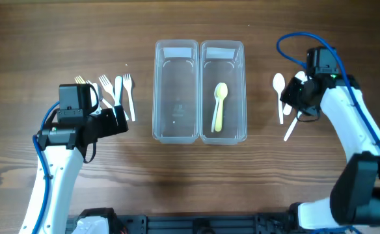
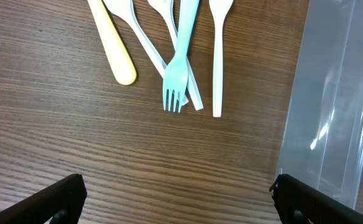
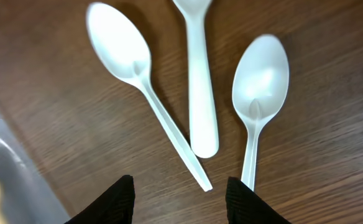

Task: Pack container
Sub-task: 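Grasp another white spoon with the right gripper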

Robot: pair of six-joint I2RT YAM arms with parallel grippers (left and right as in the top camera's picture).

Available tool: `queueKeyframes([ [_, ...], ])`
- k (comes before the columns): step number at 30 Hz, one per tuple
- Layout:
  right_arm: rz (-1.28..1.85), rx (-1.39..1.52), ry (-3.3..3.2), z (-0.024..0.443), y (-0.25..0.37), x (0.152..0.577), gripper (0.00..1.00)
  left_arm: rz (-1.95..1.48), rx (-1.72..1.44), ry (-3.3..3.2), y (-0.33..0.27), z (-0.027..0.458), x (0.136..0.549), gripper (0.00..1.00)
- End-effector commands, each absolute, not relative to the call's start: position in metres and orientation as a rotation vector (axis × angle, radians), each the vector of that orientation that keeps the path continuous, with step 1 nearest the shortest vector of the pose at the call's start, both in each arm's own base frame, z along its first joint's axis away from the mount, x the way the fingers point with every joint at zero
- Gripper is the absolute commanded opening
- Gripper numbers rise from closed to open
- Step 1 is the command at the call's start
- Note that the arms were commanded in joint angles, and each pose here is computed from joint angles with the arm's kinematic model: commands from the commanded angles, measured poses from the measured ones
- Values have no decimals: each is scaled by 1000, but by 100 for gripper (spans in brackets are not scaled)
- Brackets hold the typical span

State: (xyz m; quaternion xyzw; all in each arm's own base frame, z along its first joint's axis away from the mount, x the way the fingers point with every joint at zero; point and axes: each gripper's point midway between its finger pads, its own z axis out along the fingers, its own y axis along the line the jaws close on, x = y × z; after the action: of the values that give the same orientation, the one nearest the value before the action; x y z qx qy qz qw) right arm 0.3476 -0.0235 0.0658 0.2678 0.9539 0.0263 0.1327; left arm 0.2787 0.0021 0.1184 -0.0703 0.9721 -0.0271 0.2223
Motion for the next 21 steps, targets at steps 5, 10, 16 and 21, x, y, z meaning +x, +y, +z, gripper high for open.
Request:
queueKeyframes([
  [5,-18,980,2872,27,-55,321,43,-63,-177,2665,4,126,285,100],
  [10,-36,1005,2895,20,-68,314,43,-63,-177,2665,4,126,285,100],
  [16,-32,1010,2916,12,-67,314,42,-63,-177,2665,4,126,285,100],
  [21,-35,1032,2989,-12,-63,306,38,-63,-177,2665,4,126,284,100],
])
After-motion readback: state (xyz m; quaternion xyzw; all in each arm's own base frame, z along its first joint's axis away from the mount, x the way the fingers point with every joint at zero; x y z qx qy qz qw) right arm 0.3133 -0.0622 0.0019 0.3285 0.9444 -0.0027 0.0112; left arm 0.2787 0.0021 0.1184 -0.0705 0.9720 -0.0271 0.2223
